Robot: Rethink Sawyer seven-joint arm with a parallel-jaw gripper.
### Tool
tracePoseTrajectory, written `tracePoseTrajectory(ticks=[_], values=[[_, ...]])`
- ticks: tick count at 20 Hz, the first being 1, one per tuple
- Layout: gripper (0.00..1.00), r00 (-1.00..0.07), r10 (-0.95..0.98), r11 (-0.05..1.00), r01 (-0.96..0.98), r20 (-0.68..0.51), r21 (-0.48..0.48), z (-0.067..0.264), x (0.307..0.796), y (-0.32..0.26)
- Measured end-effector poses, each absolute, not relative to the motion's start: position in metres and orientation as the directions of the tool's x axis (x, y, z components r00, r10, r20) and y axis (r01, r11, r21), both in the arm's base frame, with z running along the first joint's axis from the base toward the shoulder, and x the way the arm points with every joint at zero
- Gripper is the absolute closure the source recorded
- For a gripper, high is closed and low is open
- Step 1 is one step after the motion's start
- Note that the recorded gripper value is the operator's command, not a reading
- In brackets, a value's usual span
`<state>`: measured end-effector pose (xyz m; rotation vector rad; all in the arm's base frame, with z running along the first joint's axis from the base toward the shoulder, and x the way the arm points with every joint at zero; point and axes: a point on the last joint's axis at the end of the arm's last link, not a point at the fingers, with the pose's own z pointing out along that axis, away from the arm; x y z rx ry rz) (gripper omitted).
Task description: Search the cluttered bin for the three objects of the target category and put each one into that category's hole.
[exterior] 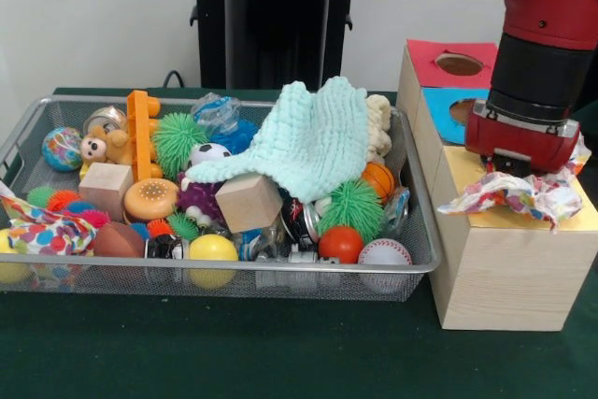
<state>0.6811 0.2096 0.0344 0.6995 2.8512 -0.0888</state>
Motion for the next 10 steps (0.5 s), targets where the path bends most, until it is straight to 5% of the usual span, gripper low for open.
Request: tracePoseTrajectory(ticks=[10], values=[[1.0,-0.874,0.476,0.875,0.482,-0.094,-0.055,0.08,0.685,0.209]])
